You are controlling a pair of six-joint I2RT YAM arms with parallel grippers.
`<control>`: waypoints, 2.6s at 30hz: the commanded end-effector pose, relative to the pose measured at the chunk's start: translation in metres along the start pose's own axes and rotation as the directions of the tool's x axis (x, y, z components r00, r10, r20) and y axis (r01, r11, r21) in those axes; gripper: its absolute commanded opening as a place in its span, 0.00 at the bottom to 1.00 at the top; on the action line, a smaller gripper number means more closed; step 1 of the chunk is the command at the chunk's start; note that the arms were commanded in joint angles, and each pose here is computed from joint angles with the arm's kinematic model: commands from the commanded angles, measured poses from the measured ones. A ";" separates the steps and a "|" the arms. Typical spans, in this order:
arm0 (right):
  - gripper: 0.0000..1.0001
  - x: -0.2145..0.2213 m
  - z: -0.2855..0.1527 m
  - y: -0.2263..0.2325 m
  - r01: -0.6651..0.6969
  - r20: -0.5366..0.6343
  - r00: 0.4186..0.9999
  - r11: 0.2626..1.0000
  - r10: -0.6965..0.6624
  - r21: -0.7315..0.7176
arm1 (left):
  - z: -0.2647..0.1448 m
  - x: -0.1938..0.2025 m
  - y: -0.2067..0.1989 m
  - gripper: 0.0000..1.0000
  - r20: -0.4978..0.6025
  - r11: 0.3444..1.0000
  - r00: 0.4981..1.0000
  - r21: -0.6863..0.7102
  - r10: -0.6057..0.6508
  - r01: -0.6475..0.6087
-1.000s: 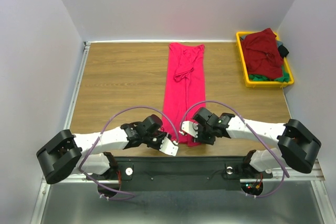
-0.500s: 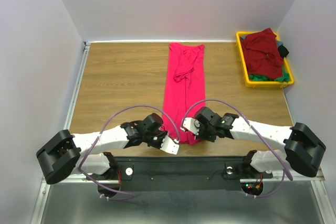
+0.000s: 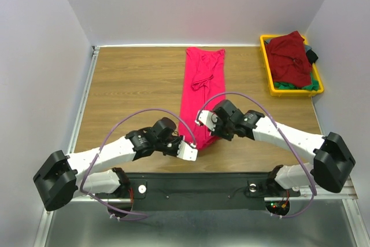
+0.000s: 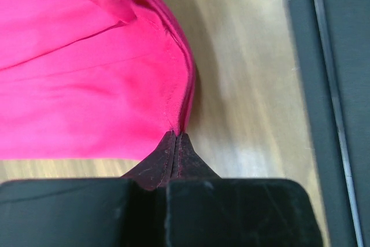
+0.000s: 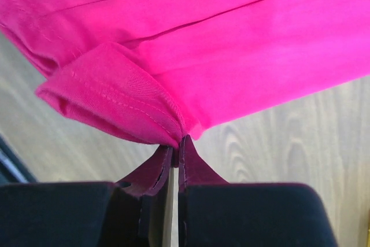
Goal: Fold and stack the t-shirts
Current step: Fold the tshirt
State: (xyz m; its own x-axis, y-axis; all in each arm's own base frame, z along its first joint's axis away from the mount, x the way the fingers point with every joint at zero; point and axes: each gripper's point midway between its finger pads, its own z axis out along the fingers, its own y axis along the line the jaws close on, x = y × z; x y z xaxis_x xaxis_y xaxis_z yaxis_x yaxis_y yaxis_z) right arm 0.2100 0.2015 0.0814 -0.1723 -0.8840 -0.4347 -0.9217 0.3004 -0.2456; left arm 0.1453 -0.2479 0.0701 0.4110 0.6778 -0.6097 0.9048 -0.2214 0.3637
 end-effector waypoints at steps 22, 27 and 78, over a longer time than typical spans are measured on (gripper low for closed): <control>0.01 -0.013 0.030 -0.169 -0.103 0.009 0.995 0.991 0.103 0.085 | -0.013 0.028 0.194 0.00 -0.019 0.910 1.000 -0.414 -0.005 -0.003; 0.01 -0.012 0.048 -0.187 -0.118 0.000 0.993 0.990 0.119 0.075 | -0.016 0.041 0.226 0.00 -0.022 0.889 1.000 -0.458 -0.016 0.004; 0.36 0.005 0.033 -0.117 -0.240 0.013 0.970 0.968 0.241 -0.069 | 0.012 0.031 0.139 0.54 0.028 0.962 0.991 -0.236 -0.134 0.137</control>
State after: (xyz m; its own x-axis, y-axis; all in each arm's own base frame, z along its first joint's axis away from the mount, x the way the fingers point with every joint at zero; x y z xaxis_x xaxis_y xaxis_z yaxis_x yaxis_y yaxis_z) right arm 0.3421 0.1586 0.0852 -0.4289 -0.7572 -0.4926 -0.8462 0.5276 -0.0744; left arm 0.2925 -0.2610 0.1039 0.2269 0.6626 -0.7138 0.9165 0.1026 0.3866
